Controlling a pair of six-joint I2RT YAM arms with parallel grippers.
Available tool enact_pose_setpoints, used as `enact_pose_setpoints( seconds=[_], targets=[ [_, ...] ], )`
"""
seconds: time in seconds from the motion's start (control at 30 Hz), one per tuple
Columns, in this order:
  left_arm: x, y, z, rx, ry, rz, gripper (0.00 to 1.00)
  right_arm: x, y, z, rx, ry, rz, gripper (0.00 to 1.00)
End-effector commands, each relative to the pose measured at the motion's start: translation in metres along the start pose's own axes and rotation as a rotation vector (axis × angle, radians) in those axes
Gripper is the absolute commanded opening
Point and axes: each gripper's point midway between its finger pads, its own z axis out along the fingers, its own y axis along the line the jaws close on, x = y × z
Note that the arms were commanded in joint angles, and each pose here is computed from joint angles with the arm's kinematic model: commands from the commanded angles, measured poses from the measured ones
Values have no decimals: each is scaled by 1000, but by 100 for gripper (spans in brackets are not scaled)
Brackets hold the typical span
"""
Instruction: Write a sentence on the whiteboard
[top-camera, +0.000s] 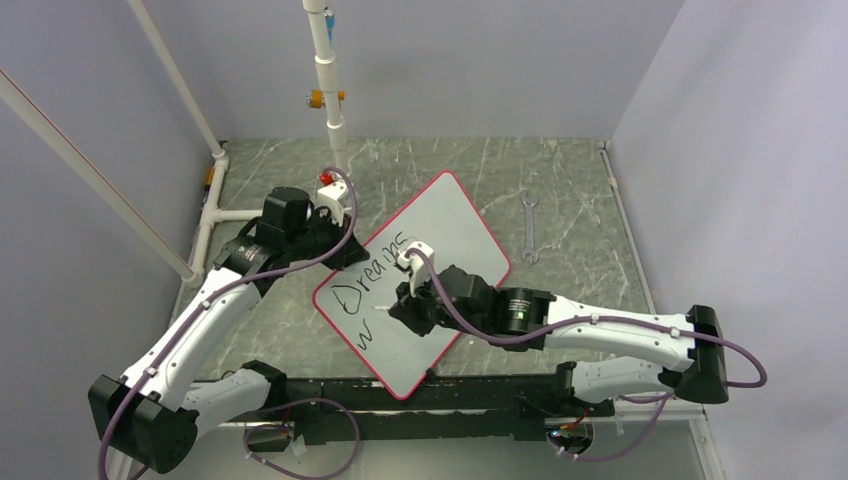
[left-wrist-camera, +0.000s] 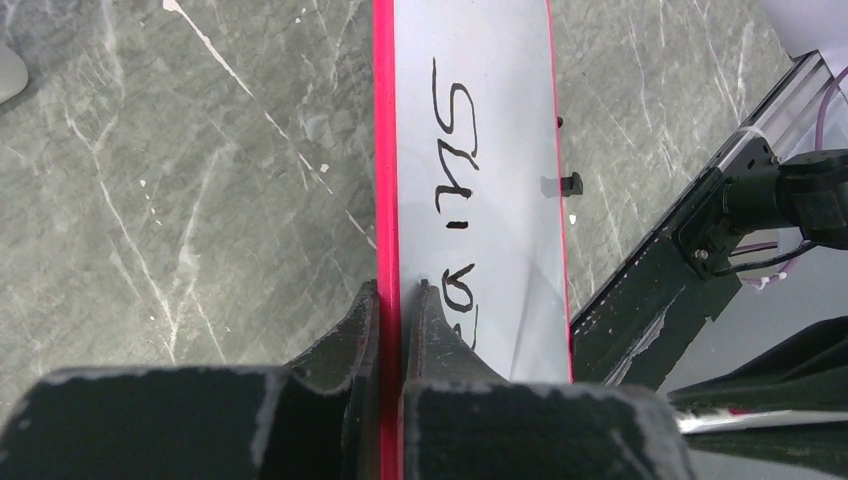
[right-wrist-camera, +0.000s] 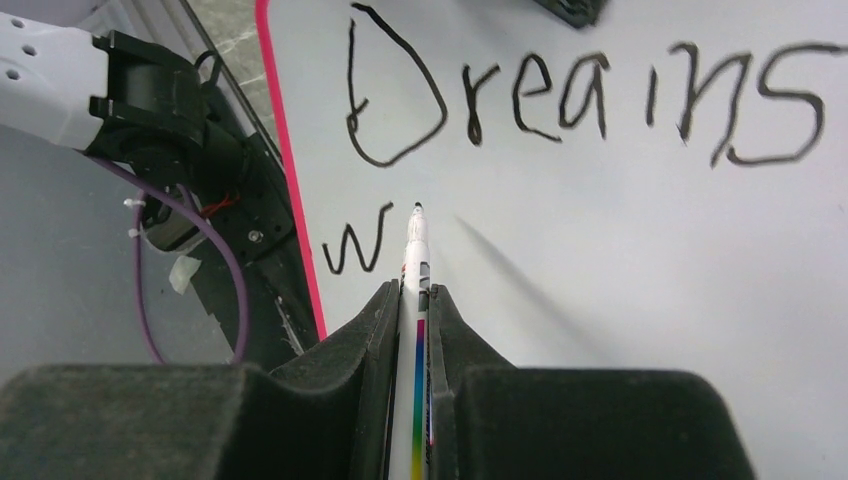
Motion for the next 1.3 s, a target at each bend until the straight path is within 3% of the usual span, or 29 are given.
enact_pose_setpoints(
  seconds=[0.0, 0.17, 0.43, 0.7, 1.27],
  targets=[
    [-7, 23, 2, -105, -15, 66, 0, -17, -8, -23, 16, -133, 92, 0],
    [-7, 22, -1, -98, -28, 82, 0, -2, -13, -37, -13, -183, 150, 0],
    [-7, 6, 3, 8, -36, 142, 0, 20, -2, -29, -92, -144, 122, 0],
    [-14, -2, 6, 83, -56, 227, 0, 23, 3, -14, -112, -129, 74, 0],
    [-12, 3, 8, 64, -45, 223, 0, 4, 9, 0, -116, -176, 24, 0]
  ],
)
